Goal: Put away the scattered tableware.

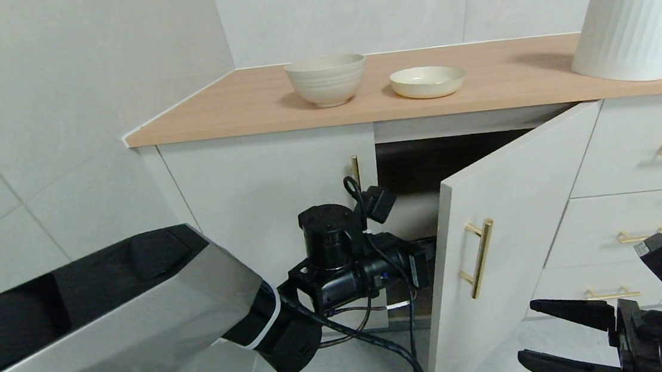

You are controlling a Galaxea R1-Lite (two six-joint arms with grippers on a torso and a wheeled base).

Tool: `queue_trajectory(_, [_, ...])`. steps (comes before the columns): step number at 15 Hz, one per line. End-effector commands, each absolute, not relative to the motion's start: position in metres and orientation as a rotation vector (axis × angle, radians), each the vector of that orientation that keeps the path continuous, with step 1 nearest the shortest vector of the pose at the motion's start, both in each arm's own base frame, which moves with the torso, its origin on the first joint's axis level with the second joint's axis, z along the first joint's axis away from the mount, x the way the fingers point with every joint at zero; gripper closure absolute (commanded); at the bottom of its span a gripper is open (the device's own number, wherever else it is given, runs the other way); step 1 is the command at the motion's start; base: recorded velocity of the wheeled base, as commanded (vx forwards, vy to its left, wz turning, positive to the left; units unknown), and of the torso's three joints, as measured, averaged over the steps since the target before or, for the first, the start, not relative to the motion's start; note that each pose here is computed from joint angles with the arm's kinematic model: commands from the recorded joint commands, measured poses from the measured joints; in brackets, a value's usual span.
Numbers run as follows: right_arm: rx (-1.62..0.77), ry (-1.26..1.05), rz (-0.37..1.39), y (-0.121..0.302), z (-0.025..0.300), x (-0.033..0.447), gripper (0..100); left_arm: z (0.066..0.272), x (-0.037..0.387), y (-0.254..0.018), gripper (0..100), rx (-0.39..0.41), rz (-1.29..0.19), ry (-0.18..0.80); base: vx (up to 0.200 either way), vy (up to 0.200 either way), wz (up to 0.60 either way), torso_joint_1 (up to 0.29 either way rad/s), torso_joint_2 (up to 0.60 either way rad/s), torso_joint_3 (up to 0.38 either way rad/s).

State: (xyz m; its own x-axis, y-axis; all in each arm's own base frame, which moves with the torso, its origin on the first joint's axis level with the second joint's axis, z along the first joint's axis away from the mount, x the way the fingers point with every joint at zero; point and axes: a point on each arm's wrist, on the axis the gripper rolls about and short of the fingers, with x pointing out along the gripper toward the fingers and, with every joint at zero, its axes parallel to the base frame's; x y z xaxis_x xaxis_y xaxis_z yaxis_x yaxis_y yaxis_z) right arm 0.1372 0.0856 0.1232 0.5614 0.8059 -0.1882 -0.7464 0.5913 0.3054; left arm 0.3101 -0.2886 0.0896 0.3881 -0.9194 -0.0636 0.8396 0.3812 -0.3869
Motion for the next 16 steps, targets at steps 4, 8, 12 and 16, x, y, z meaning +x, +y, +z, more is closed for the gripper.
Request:
queue_trajectory(4, [0.199, 0.33, 0.927, 0.087, 0.122, 0.137, 0, 0.081, 0.323, -0.302, 100, -0.314, -1.143, 0.301, 0.0, 0.0, 0.0, 0.0, 0.0, 0.0])
queue_trajectory(8, [0.199, 0.332, 0.93, 0.087, 0.122, 0.137, 0, 0.082, 0.324, -0.303, 100, -0.313, -1.144, 0.295, -0.1, 0.0, 0.0, 0.001, 0.0, 0.0])
queue_trajectory(12, [0.195, 0.34, 0.943, 0.09, 0.121, 0.136, 0, 0.082, 0.334, -0.312, 100, -0.316, -1.145, 0.288, 0.0, 0.0, 0.0, 0.0, 0.0, 0.0])
queue_trajectory(16, [0.196, 0.334, 0.956, 0.09, 0.122, 0.133, 0, 0.089, 0.333, -0.318, 100, -0.317, -1.159, 0.276, 0.0, 0.0, 0.0, 0.0, 0.0, 0.0])
